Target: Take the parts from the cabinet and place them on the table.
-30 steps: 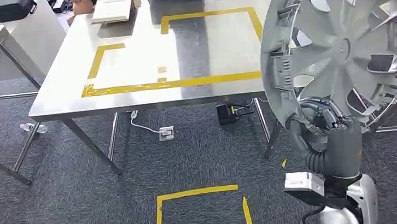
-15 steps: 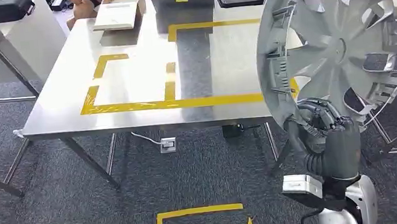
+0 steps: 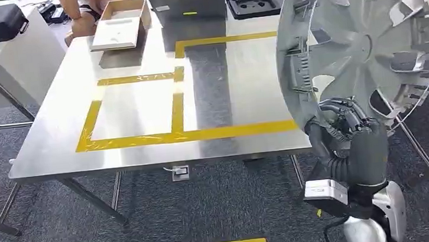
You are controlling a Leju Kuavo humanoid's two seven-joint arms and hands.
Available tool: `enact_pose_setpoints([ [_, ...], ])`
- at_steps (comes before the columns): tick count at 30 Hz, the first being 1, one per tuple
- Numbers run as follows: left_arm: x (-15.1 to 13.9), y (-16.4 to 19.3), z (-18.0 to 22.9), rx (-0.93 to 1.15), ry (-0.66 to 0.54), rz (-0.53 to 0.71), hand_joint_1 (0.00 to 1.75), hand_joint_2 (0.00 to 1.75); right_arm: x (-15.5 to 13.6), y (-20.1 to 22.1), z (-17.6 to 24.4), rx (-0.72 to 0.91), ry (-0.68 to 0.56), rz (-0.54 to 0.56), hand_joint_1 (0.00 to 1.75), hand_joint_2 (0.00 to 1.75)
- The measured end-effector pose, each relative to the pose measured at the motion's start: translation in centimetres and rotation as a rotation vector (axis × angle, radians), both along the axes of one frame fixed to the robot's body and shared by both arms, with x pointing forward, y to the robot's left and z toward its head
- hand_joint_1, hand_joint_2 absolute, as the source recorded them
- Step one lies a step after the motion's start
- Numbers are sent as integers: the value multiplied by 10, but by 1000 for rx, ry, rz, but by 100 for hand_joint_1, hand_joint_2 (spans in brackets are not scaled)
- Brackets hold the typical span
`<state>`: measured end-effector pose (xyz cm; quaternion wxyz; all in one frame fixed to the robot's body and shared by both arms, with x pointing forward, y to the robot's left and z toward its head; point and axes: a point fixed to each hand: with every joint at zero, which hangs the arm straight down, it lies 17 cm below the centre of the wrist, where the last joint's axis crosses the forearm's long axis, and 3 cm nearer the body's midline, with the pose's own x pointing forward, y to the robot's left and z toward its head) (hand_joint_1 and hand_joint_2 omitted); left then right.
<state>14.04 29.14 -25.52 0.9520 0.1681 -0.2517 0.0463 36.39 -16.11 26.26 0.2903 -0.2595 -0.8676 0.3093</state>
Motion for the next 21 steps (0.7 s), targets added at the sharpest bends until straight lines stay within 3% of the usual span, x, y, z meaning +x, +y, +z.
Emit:
enact_pose_setpoints([
  [8, 6, -2, 3, 12, -16, -16, 0, 175, 0, 2, -5, -5, 24, 10, 175, 175],
  [21, 8, -12, 3, -18, -36, -33, 0, 175, 19, 9, -50, -63, 147, 22, 175, 175],
])
